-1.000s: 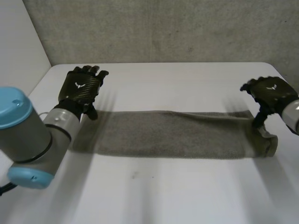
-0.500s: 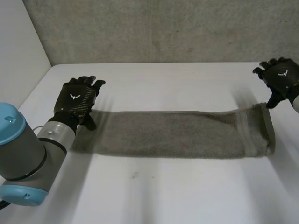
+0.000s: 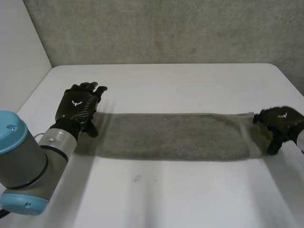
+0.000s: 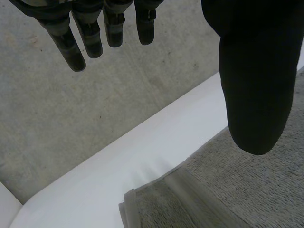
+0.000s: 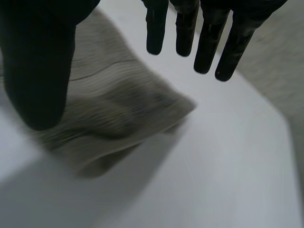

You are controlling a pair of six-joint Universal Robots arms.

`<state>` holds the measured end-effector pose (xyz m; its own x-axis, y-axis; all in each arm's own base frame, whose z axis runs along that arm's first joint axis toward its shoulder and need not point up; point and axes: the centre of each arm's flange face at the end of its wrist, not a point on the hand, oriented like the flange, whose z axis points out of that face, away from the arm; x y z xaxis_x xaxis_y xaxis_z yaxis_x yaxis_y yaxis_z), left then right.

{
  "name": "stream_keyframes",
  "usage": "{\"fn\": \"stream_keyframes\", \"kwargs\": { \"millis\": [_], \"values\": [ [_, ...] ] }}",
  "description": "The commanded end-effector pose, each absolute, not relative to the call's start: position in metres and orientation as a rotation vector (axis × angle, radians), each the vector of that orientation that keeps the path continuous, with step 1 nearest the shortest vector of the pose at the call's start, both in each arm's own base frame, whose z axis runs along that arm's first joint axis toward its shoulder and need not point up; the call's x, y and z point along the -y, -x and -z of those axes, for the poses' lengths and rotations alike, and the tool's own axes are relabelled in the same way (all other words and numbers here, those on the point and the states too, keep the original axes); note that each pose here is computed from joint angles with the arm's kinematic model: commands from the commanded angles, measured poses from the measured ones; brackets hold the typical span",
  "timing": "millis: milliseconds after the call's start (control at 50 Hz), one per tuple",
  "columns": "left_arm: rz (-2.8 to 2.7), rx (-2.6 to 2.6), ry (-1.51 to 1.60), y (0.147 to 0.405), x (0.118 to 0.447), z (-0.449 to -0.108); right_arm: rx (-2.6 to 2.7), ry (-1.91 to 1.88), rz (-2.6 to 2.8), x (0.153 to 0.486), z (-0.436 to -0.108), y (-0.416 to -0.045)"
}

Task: Fold the towel.

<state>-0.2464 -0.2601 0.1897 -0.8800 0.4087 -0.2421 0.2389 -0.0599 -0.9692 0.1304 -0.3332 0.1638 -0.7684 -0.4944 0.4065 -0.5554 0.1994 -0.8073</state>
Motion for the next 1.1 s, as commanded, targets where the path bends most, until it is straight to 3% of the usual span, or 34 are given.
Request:
{"fn": "stream_keyframes", "kwargs": {
  "millis": [20,560,680,720,840,880,940,980,1000,1040,1060,1100],
  "values": [
    [-2.076,2.068,0.719,0.246,0.259,-0.188,2.488,-1.059,-1.630,0.320,-0.151,-0.123],
    [-2.071,2.073,0.720,0.246,0.257,-0.187,2.364,-1.045,-1.575,0.341,-0.123,-0.105],
    [-2.066,2.077,0.722,0.245,0.255,-0.186,2.217,-0.921,-1.447,0.358,-0.138,-0.069],
    [-2.066,2.077,0.722,0.245,0.255,-0.186,2.114,-0.887,-1.442,0.367,-0.158,-0.056],
    [-2.080,2.066,0.717,0.245,0.255,-0.190,2.009,-0.874,-1.496,0.375,-0.184,-0.058],
    [-2.083,2.063,0.716,0.244,0.255,-0.191,1.955,-0.959,-1.598,0.373,-0.199,-0.096],
    [-2.093,2.056,0.712,0.244,0.254,-0.194,1.925,-1.010,-1.666,0.370,-0.207,-0.120],
    [-2.097,2.051,0.711,0.244,0.254,-0.195,1.884,-1.100,-1.794,0.357,-0.221,-0.165],
    [-2.097,2.051,0.711,0.244,0.254,-0.195,1.884,-1.100,-1.795,0.357,-0.221,-0.166],
    [-2.104,2.049,0.707,0.244,0.254,-0.197,1.819,-1.230,-1.925,0.335,-0.234,-0.216],
    [-2.104,2.049,0.707,0.244,0.254,-0.197,1.819,-1.231,-1.925,0.334,-0.234,-0.216],
    [-2.111,2.045,0.701,0.243,0.254,-0.199,1.727,-1.415,-2.044,0.300,-0.239,-0.272]
  ]
}}
